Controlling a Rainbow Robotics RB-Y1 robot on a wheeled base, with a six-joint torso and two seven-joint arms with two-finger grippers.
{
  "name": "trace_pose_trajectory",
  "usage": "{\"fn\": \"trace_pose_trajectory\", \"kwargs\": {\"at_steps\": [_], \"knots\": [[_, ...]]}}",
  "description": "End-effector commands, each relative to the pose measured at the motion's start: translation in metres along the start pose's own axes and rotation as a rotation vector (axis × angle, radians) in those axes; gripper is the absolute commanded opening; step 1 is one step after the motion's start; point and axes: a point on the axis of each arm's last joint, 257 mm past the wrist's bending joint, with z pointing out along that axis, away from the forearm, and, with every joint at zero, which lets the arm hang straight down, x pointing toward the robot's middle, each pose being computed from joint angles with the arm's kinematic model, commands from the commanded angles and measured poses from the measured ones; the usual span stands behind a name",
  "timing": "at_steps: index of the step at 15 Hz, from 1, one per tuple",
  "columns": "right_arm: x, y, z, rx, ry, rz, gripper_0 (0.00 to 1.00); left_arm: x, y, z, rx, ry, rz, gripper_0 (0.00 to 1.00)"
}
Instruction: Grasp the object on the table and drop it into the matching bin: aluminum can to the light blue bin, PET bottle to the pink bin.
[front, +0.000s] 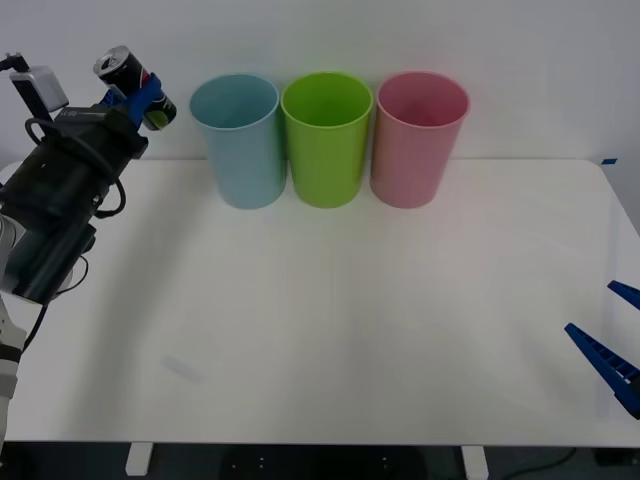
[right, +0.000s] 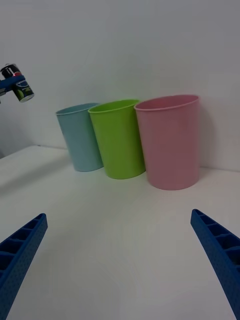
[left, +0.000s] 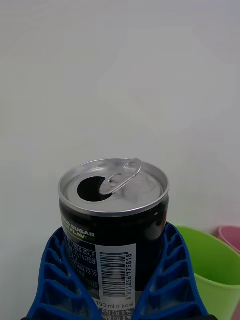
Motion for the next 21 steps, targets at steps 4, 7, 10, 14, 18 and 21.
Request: {"fn": "trace_pose_trajectory", "kwargs": {"at_steps": [4, 7, 10, 14, 18, 21], "knots": [[0.000, 0.000, 0.000, 0.000, 0.000, 0.000, 1.00, 0.009, -0.011, 0.052, -0.020, 0.030, 0.049, 0.00], [0.000, 0.000, 0.000, 0.000, 0.000, 0.000, 1.00, 0.016, -0.014, 0.078, -0.025, 0.059, 0.096, 0.00], [0.000, 0.000, 0.000, 0.000, 0.000, 0.000, 1.00, 0.029, -0.015, 0.101, -0.041, 0.098, 0.132, 0.00], [0.000, 0.000, 0.000, 0.000, 0.000, 0.000, 1.00, 0.038, -0.016, 0.123, -0.053, 0.136, 0.169, 0.00], [0.000, 0.000, 0.000, 0.000, 0.000, 0.000, 1.00, 0.040, -0.020, 0.140, -0.064, 0.158, 0.196, 0.00], [0.000, 0.000, 0.000, 0.000, 0.000, 0.000, 1.00, 0.041, -0.023, 0.145, -0.067, 0.164, 0.210, 0.00]]}}
